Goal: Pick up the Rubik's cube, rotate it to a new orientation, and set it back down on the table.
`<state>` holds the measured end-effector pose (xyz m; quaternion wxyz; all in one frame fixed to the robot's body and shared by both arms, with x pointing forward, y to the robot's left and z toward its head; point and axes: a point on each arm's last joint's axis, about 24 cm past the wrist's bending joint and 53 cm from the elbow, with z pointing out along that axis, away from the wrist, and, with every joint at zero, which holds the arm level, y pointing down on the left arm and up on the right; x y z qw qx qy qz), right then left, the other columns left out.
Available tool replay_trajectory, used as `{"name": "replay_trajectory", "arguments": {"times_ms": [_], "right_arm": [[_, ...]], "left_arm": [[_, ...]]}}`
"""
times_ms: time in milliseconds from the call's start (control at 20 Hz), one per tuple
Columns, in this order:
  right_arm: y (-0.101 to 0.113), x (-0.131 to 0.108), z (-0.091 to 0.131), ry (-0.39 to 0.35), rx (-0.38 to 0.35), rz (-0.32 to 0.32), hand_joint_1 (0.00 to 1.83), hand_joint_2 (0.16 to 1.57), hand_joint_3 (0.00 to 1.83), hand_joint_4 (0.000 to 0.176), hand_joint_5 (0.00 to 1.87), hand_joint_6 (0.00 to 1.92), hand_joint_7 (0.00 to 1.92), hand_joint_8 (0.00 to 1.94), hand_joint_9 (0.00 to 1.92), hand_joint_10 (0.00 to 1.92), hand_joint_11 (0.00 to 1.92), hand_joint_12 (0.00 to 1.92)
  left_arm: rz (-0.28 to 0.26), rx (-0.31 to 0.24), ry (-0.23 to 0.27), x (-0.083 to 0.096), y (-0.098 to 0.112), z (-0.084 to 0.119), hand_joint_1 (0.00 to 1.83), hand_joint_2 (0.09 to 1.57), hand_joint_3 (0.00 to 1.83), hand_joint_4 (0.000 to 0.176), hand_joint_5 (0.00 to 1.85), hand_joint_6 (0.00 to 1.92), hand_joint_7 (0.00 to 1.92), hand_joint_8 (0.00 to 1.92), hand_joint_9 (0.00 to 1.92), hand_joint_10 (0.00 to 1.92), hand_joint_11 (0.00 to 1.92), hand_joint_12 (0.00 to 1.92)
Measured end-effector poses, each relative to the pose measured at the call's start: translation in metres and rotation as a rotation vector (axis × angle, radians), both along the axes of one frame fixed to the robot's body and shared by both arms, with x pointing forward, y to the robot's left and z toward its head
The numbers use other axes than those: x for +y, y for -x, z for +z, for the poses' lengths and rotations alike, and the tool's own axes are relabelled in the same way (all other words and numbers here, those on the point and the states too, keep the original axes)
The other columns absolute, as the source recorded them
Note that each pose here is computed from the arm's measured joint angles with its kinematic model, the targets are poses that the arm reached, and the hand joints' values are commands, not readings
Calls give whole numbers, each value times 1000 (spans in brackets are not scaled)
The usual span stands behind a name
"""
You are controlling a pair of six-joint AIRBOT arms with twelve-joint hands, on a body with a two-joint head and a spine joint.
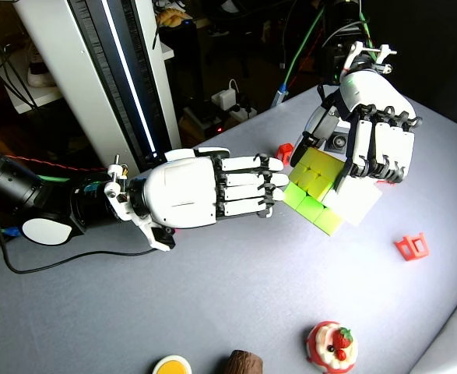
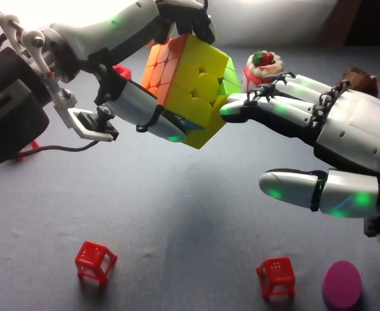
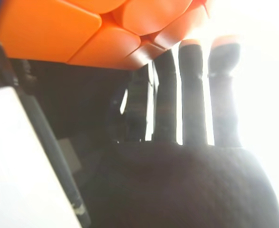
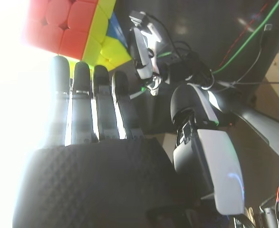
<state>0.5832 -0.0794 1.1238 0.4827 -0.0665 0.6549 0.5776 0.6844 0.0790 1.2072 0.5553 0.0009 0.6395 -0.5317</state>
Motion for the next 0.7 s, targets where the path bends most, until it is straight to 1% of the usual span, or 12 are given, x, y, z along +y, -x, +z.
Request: {"name": "replay_trajectory", "arguments": {"times_ms": [50,100,150,200,250,400,450,500,550,600,650,700], "right_arm": [[3,0,2,-2,2,3,0,1393,1,0,0,607,224,59,0,863,0,1409],[6,-3,9,2,-5,6,0,1387,0,0,0,555,203,50,0,752,0,1214],[7,-6,15,-1,-13,2,0,1367,0,0,0,148,77,9,0,680,0,1041],[4,-12,24,-5,-24,-12,0,1360,0,0,13,68,45,2,0,560,0,896],[0,-23,34,-18,-30,-42,47,1350,0,0,106,92,145,39,0,606,0,1123],[-15,-53,63,-84,-59,-135,45,1350,0,0,124,100,169,42,0,642,0,1238],[-16,-58,71,-114,-66,-155,8,1349,0,0,39,427,173,50,0,626,0,1222],[-17,-61,75,-129,-73,-162,8,1349,0,0,39,427,173,50,0,626,0,1222],[-15,-63,77,-136,-79,-162,1,1383,8,0,7,882,133,251,0,734,0,1365],[-15,-65,79,-143,-83,-165,0,1374,0,0,0,941,15,565,0,829,0,1618],[-16,-66,78,-142,-79,-170,0,1369,0,0,0,898,0,633,0,864,0,1643],[-16,-66,78,-146,-80,-172,0,1373,0,0,0,865,0,647,0,863,0,1650]], "left_arm": [[2,7,3,-1,-1,-2,1121,759,905,0,878,1455,1223,1904,1345,1918,1436,1921],[3,19,11,-3,-2,-6,1123,708,1002,0,898,1484,1286,1918,1423,1920,1511,1921],[1,25,11,-4,-2,-9,1201,672,1212,0,829,1574,1023,1903,1296,1921,1367,1921],[4,34,6,-3,-3,-13,1215,674,1233,0,821,1563,952,1909,1246,1921,1320,1921],[5,52,0,-4,-5,-20,1212,730,1138,0,784,1519,897,1916,1268,1921,1335,1921],[27,122,18,-5,-17,-40,1212,743,1116,0,776,1510,884,1918,1273,1921,1339,1921],[36,163,33,-6,-24,-51,1226,608,1377,0,890,1625,981,1920,1275,1921,1341,1921],[41,189,32,-7,-28,-59,1226,608,1377,0,890,1625,981,1920,1275,1921,1341,1921],[47,222,33,-8,-31,-69,1213,661,1295,0,834,1643,927,1921,1081,1921,1162,1921],[57,274,73,-6,-37,-78,1375,633,1299,0,854,1627,888,1837,874,1921,1071,1921],[70,299,103,-2,-44,-81,1160,698,1301,12,823,1796,858,1918,991,1921,1097,1921],[86,330,141,3,-50,-86,1145,774,1162,0,741,1756,821,1920,953,1921,1056,1921]]}}
